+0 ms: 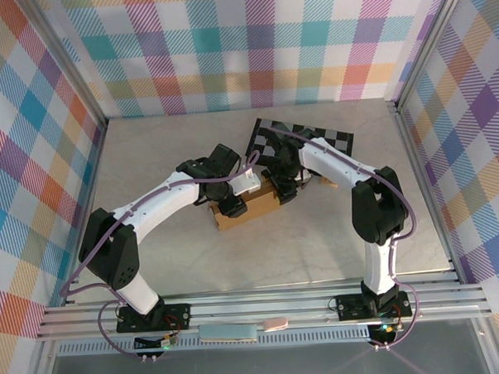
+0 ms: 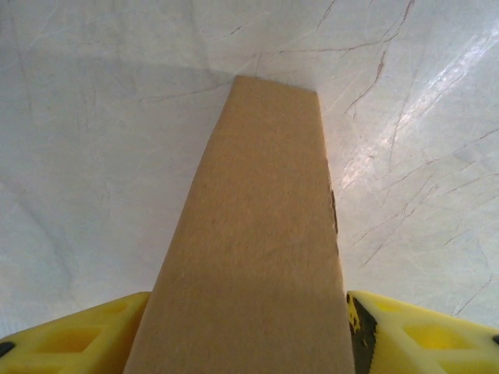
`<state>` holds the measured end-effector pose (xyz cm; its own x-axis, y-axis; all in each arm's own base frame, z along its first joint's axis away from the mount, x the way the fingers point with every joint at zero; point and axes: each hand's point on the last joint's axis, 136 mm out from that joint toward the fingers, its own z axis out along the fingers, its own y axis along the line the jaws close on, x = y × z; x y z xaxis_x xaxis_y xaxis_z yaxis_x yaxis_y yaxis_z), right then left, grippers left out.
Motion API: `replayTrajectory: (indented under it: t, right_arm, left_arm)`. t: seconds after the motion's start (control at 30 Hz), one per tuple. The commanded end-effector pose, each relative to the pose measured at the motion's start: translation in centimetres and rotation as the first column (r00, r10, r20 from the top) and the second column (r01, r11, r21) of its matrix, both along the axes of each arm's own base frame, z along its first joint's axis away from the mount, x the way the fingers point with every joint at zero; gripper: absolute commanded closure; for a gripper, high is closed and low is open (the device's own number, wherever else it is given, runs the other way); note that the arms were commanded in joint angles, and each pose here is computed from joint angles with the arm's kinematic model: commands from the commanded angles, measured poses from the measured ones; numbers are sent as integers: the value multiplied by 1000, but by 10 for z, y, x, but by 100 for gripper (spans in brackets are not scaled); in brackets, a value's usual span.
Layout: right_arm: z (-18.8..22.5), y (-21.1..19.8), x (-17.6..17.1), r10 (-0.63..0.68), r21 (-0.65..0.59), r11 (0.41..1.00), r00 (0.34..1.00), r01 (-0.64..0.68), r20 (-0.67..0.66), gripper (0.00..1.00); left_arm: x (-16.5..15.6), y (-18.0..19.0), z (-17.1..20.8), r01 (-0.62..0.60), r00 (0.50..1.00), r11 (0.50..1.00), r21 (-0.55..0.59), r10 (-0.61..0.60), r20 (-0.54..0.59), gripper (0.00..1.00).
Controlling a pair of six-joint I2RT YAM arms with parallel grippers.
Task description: Fold the paper box
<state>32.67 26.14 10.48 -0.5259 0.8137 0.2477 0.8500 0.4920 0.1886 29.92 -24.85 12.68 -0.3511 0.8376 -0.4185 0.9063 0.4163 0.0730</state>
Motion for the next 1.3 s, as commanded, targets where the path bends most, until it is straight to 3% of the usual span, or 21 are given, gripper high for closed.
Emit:
replayTrajectory:
  t: [0.0,0.1,0.27,0.3,0.37,0.5,0.67,0.83,0.93,1.1,1.27]
  right_arm:
    - [-7,-11,-13,-94,-63,994,992,89,-85,38]
    - [-6,-13,-11,-103,-72,993,992,97,-75,39]
    - [-2,-13,-9,-113,-78,991,992,108,-64,44]
    - [-2,-13,-9,-113,-79,991,992,108,-62,45]
    - [-1,-12,-9,-115,-78,991,992,110,-60,46]
    - [4,-11,-7,-118,-78,991,992,113,-51,46]
    - [8,-11,-5,-116,-87,990,992,111,-51,48]
    - [9,-10,-4,-120,-88,989,991,115,-54,49]
    - [9,-9,-4,-119,-91,989,991,113,-60,50]
    - [7,-6,-4,-127,-90,989,989,121,-72,52]
    - [5,-3,-3,-136,-90,988,987,128,-88,53]
  left_arm:
    - [-2,-6,13,12,999,999,-40,-11,31,47]
    - [1,-6,17,-2,999,999,-50,5,47,45]
    - [10,-5,43,-90,989,989,-117,103,107,34]
    - [10,-3,50,-120,984,983,-137,136,117,27]
    - [10,4,65,-192,965,963,-191,220,141,0]
    - [-3,26,95,-343,914,888,-306,391,108,0]
    - [-37,60,103,-556,811,743,-372,583,-47,2]
    - [-70,86,94,-688,714,635,-351,679,-172,19]
    - [-76,92,82,-727,683,623,-289,703,-199,22]
    - [-58,83,73,-743,666,619,-255,720,-196,31]
    - [-42,77,58,-717,695,667,-204,704,-144,36]
